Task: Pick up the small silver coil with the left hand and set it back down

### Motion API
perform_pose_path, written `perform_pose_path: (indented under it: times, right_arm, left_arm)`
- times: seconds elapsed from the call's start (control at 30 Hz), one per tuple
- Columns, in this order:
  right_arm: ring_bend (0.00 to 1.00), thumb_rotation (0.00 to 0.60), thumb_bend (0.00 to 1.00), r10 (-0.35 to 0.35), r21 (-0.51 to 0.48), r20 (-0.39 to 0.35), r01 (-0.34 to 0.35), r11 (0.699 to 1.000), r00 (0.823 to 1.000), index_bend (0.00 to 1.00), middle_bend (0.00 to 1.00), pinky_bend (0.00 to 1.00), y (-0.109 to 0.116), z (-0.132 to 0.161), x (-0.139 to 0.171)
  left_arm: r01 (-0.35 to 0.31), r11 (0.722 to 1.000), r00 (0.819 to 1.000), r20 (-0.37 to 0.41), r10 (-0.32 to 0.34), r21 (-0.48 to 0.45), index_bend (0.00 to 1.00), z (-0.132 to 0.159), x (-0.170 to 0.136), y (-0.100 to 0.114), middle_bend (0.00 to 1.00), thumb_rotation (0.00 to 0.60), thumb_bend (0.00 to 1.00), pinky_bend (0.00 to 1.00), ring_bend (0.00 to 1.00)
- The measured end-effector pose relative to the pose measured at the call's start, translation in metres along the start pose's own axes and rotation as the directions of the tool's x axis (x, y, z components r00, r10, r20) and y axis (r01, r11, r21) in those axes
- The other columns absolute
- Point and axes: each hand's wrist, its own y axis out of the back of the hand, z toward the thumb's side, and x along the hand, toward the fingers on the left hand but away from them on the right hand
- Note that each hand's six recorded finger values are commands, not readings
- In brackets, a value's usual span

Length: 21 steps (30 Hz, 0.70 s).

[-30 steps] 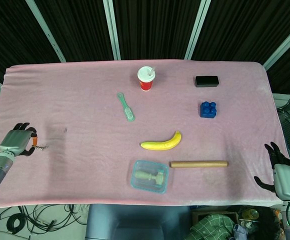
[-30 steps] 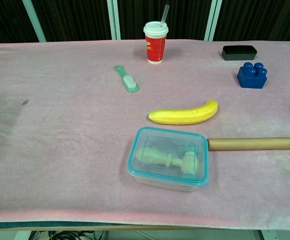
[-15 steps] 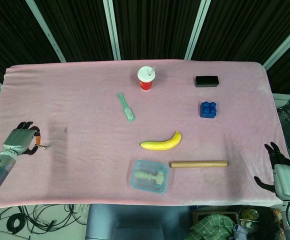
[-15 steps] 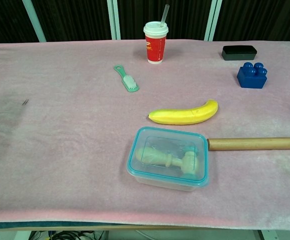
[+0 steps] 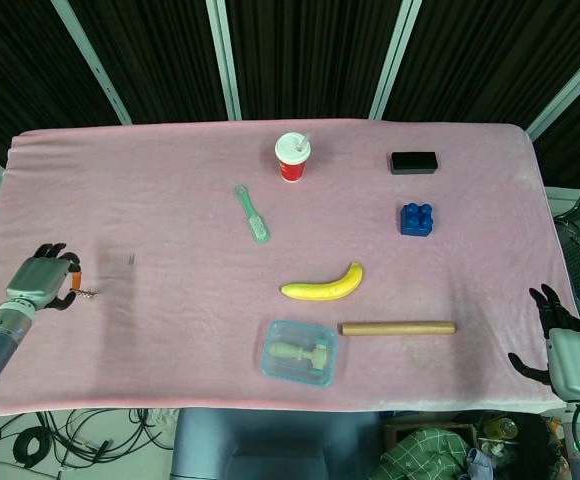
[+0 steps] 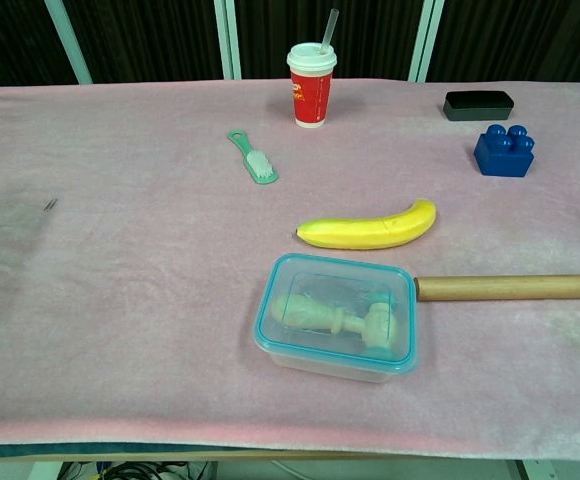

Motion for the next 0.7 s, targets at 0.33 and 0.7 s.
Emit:
perform_pose_path:
  times: [0.33, 0.7]
  right_arm:
    - [0.16, 0.600, 0.11, -0.001, -0.002, 0.001, 0.001, 1.000, 1.000, 0.00, 0.00, 0.23, 0.000, 0.000, 0.000]
    - [0.16, 0.600, 0.11, -0.002, -0.002, 0.001, 0.002, 1.000, 1.000, 0.00, 0.00, 0.23, 0.000, 0.000, 0.000]
  left_arm:
    - [-0.005, 1.000, 1.000, -0.004, 0.005, -0.005, 0.58, 0.000, -0.001, 0.002, 0.22, 0.600, 0.41, 0.00, 0.00]
    - [-0.033, 0.999, 0.999, 0.007, 0.034, -0.015, 0.58, 0.004, -0.005, 0.015, 0.22, 0.600, 0.41, 0.00, 0.00]
